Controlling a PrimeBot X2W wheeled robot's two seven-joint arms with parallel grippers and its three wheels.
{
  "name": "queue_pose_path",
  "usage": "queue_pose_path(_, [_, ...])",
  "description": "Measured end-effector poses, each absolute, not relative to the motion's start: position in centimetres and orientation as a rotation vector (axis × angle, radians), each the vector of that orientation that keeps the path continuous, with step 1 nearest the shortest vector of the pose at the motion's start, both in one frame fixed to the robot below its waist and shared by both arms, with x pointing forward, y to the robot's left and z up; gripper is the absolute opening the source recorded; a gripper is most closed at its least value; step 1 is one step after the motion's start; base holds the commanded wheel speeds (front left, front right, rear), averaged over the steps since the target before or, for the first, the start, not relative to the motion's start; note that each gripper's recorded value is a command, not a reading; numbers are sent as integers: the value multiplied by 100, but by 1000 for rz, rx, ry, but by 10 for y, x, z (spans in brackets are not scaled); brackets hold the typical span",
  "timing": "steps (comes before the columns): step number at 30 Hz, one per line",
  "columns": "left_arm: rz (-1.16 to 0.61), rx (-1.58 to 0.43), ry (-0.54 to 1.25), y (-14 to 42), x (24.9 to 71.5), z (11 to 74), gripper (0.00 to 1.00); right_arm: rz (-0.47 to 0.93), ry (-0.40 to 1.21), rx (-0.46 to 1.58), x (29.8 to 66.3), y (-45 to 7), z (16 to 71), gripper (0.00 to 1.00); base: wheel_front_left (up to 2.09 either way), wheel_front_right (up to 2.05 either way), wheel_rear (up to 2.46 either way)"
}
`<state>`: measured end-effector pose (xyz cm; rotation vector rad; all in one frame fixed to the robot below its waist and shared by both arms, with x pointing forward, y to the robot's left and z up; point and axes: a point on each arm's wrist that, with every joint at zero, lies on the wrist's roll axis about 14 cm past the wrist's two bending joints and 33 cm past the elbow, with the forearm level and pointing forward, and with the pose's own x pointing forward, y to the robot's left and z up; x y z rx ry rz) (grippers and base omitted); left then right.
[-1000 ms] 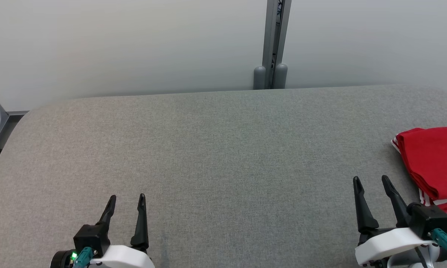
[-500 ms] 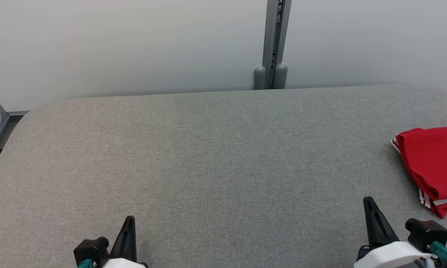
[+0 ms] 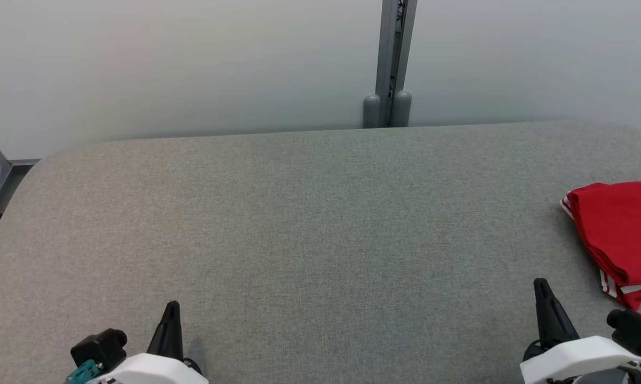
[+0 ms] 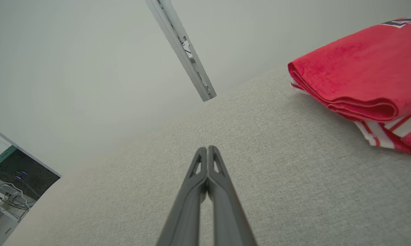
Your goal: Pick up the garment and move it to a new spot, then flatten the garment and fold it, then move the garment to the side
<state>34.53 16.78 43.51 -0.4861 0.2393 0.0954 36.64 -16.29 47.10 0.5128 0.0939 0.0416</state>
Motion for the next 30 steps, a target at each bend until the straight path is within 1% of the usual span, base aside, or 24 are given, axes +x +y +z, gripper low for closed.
queue_pose_path(30, [124, -918, 224, 178, 362, 449, 0, -27, 86, 921, 375, -179, 479, 0, 0, 0, 0])
